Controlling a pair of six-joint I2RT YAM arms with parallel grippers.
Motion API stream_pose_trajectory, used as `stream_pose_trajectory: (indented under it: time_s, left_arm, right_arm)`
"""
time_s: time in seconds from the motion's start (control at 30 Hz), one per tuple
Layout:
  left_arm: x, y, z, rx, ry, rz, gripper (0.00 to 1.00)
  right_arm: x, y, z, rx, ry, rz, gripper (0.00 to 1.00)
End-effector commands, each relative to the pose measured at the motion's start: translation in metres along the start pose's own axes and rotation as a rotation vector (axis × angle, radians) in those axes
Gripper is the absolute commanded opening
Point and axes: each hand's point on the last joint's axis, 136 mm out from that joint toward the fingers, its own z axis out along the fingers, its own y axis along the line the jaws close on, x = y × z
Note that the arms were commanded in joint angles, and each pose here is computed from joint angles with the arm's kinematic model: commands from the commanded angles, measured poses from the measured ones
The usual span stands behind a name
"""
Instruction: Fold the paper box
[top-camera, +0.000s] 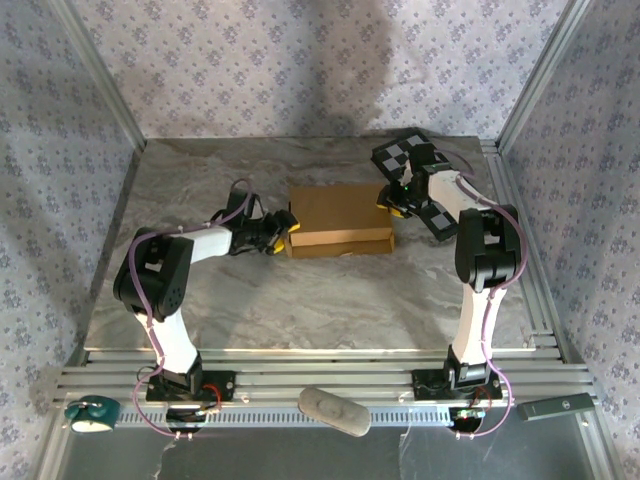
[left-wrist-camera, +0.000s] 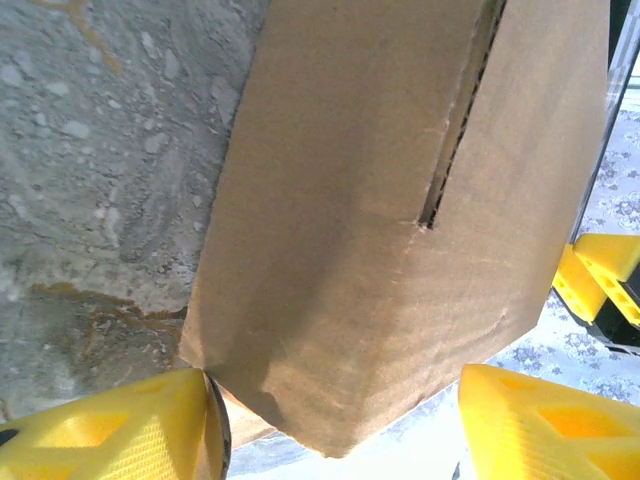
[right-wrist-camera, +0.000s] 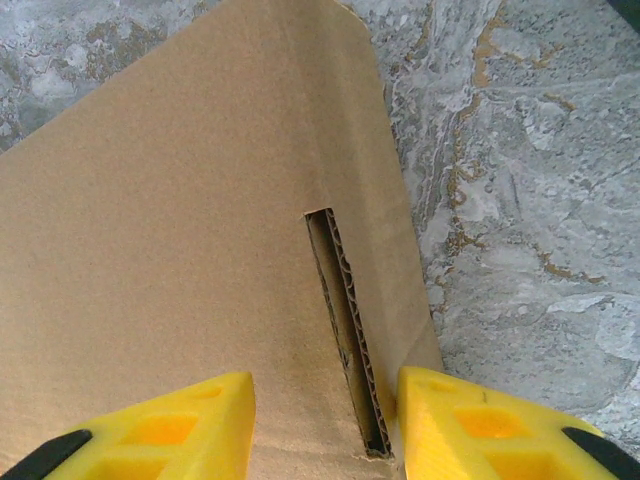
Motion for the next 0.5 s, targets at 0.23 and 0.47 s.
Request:
stream_pose_trajectory:
  time_s: [0.23, 0.47]
  left_arm:
    - [-0.0001, -0.0298, -0.0040, 0.039, 0.007, 0.024, 0.66]
    - [0.0013, -0.0271, -0.0013, 0.012, 0.017, 0.015, 0.65]
  right_arm:
    - [0.0072, 0.0030, 0.0074, 0.003, 0.037, 0.009, 0.42]
    - [0.0091, 0.0018, 0.0079, 0.010, 0.040, 0.003, 0.41]
